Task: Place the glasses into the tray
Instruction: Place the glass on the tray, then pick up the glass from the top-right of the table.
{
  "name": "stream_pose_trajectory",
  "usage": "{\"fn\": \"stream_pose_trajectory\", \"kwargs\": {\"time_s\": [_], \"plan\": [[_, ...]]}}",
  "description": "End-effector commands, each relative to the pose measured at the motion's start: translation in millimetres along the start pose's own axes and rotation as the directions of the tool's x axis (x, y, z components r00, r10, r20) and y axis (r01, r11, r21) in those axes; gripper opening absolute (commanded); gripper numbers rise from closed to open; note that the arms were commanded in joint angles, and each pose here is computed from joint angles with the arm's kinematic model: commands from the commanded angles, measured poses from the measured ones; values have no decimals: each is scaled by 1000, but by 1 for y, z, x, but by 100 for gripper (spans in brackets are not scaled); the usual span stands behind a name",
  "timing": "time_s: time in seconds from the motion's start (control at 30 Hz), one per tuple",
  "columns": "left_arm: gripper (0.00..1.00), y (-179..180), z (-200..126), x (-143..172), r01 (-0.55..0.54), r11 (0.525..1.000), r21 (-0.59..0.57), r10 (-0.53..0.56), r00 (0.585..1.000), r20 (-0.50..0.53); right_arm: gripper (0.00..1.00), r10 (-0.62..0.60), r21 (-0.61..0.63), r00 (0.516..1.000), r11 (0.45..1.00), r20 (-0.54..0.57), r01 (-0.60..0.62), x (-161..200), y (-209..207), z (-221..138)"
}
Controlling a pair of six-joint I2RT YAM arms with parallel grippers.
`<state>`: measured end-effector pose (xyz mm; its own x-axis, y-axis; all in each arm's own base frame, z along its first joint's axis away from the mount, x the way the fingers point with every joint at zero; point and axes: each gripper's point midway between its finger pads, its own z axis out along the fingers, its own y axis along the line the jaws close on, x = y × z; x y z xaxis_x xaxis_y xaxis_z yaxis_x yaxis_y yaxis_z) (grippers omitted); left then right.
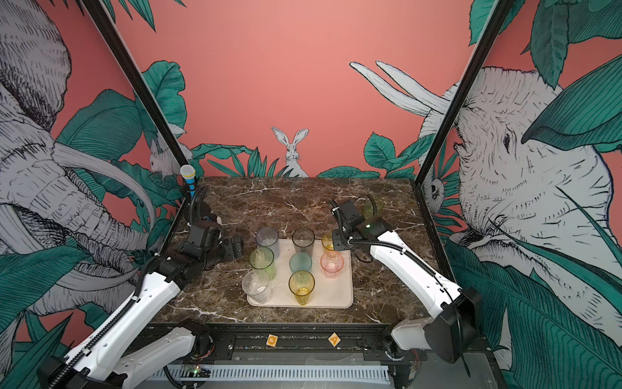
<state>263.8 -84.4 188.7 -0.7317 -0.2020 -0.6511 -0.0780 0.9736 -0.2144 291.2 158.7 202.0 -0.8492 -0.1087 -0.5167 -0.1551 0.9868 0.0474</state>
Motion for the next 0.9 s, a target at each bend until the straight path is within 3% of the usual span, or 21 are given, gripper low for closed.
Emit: {"fn": "stream_pose_trajectory", "kwargs": {"time_s": [0.0,0.43,0.87], "plan": [[94,2,-9,-9,1,1000,-11,-1,1000,30,39,-15,30,999,999,46,13,-14,-13,-18],[94,5,-7,-10,-4,1000,-30,5,1000,28,43,3,85,986,996,165,-17,-73,-47,-39],[94,9,-3,-11,-15,998,-64,17,1000,25,48,70,115,983,989,169,-90,-110,-93,-7]]}}
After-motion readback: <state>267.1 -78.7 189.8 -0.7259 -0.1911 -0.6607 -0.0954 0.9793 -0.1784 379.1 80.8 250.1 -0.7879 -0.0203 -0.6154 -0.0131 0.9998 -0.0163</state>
